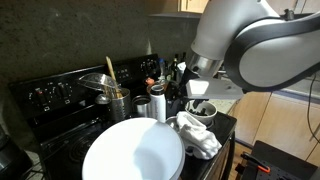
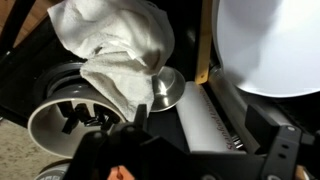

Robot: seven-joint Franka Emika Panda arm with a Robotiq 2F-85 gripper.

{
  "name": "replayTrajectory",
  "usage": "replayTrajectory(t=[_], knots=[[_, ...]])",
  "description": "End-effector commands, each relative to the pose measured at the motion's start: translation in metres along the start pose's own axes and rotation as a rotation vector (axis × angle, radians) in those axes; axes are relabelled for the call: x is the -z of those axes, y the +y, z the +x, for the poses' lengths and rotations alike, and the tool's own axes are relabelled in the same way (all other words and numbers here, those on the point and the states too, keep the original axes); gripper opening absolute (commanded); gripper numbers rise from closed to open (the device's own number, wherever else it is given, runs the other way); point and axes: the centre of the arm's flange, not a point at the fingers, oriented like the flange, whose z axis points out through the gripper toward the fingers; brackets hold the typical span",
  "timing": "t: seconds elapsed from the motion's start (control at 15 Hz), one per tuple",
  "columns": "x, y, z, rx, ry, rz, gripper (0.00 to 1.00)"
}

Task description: Put the wooden spoon in the utensil holder

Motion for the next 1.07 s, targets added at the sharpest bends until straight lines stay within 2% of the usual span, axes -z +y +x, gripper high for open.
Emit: replayTrajectory(t=[0.0, 0.27, 0.67, 1.0], knots=[[-0.043, -0.018, 0.012, -0.149, 0.026, -0.039, 1.0], [-0.08, -0.035, 0.009, -0.234, 0.047, -0.056, 1.0], [-0.113, -0.058, 0.006, -0.305, 0.071, -0.083, 1.0], [-0.136, -0.062, 0.014, -0.401, 0.041, -0.085, 1.0]])
